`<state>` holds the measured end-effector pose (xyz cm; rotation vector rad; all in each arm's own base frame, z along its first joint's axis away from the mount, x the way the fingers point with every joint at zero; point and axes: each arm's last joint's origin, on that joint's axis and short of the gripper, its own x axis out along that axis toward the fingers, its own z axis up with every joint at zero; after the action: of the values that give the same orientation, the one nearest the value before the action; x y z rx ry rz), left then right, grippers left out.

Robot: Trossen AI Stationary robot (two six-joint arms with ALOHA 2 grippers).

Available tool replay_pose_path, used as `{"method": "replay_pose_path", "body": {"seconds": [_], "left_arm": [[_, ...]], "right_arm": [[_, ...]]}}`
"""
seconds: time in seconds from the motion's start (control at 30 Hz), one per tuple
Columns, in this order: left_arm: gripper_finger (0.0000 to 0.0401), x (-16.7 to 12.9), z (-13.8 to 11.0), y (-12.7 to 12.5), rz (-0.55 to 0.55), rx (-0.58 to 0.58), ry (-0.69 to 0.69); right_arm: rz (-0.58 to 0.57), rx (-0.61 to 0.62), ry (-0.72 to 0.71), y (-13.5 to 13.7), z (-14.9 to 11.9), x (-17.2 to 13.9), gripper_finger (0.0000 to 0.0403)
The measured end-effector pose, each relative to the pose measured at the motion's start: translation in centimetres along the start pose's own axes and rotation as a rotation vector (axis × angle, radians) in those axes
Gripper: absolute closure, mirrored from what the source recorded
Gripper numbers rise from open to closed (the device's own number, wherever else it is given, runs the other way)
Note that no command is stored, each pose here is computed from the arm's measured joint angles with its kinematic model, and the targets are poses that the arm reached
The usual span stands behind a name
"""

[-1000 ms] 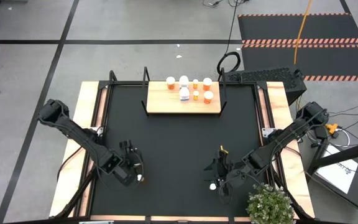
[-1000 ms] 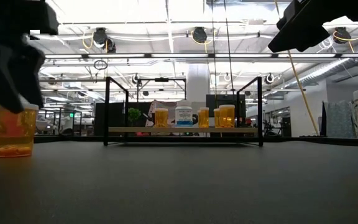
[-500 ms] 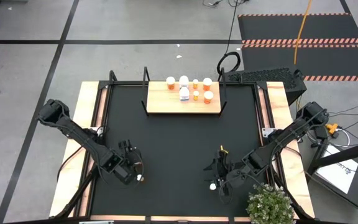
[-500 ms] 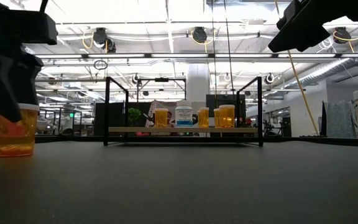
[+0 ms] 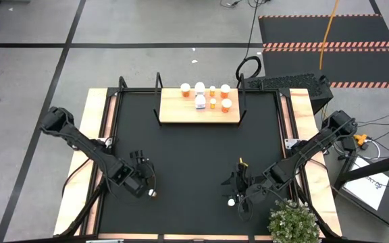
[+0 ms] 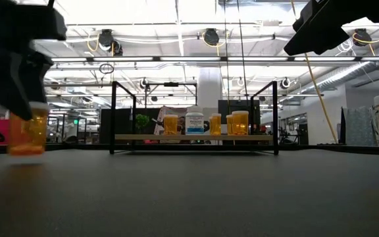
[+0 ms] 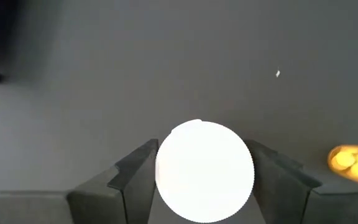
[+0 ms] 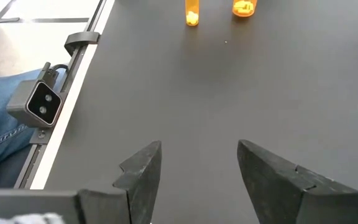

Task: Pick and place medicine bottles onto shelf by color
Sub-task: Put the big orange pill bottle aligned with the other big orange pill bottle on the shelf

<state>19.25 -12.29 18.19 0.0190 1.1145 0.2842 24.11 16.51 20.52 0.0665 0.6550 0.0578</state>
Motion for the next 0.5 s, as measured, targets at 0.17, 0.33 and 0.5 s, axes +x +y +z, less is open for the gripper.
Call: {"method": "replay_pose_path", "body": {"seconds": [0.17, 0.33, 0.5], "left_arm": [[0.0187, -1.1, 2.0, 0.8, -0.021, 0.040, -0.047], [0.0194, -2.2, 4.6, 1.8, -0.024, 0.094, -0.101], [0.0178, -3.1, 7.2, 3.1, -0.020, 0.145, -0.148]], "right_arm": [[0.000, 0.000, 0.000, 0.0, 0.0, 0.0, 0.0197], [0.000, 0.000, 0.000, 0.0, 0.0, 0.0, 0.0197], [0.000, 0.000, 0.000, 0.0, 0.0, 0.0, 0.0197]]}}
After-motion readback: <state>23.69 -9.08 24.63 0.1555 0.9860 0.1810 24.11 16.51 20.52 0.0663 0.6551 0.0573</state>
